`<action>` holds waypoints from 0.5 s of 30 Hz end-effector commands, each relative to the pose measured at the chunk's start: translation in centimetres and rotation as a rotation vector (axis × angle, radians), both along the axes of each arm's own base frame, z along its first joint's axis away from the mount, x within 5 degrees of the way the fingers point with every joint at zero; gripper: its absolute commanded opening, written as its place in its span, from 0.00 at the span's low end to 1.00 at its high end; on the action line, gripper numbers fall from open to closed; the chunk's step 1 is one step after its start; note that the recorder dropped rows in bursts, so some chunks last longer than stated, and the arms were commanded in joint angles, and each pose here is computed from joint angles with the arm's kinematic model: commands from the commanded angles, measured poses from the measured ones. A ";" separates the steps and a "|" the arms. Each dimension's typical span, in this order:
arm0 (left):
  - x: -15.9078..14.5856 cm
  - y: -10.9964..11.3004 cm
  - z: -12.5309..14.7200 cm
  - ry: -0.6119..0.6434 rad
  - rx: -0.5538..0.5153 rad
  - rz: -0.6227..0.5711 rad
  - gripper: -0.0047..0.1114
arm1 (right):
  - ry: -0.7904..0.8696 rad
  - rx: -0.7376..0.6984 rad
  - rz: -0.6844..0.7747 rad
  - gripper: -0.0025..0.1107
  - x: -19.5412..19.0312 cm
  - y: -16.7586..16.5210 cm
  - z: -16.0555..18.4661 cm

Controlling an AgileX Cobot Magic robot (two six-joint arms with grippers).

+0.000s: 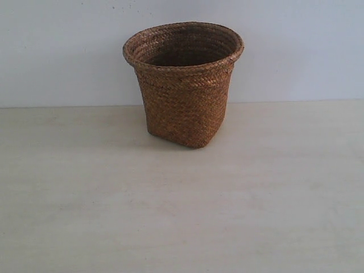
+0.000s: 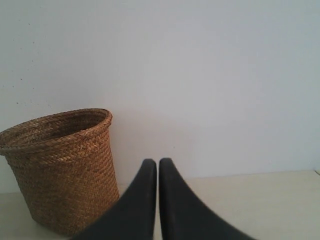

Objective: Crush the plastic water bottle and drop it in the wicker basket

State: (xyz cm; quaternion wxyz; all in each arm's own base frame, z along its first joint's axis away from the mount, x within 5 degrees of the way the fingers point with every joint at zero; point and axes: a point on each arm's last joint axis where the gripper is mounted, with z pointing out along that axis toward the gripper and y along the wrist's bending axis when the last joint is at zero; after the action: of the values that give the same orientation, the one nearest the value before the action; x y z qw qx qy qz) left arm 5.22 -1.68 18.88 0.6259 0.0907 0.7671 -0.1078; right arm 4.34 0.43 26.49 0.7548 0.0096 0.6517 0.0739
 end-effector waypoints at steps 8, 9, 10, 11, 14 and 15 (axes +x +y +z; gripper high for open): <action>0.0 0.0 -0.1 0.000 0.003 0.005 0.08 | 0.208 -0.084 -0.003 0.02 1.2 0.1 -6.3; 0.0 0.0 -0.1 0.000 0.003 0.005 0.08 | 0.215 -0.089 -0.004 0.02 1.3 0.1 -6.6; 0.0 0.0 -0.1 0.000 0.003 0.005 0.08 | 0.214 -0.091 -0.004 0.02 1.3 0.1 -6.6; 0.0 0.0 -0.1 0.000 0.003 0.005 0.08 | 0.227 -0.099 -0.004 0.02 1.3 0.1 -6.7; 0.0 0.0 -0.1 0.000 0.003 0.005 0.08 | 0.268 -0.119 -0.003 0.02 1.2 0.1 -7.1; 0.0 0.0 -0.1 0.000 0.003 0.005 0.08 | 0.273 -0.125 -0.004 0.02 1.2 0.1 -7.2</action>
State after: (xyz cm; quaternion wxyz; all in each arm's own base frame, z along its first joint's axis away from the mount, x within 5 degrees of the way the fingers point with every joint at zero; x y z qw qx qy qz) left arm 5.22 -1.68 18.88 0.6259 0.0907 0.7671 -0.1078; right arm 5.59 0.52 19.64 0.6650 -0.0150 0.7455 0.0422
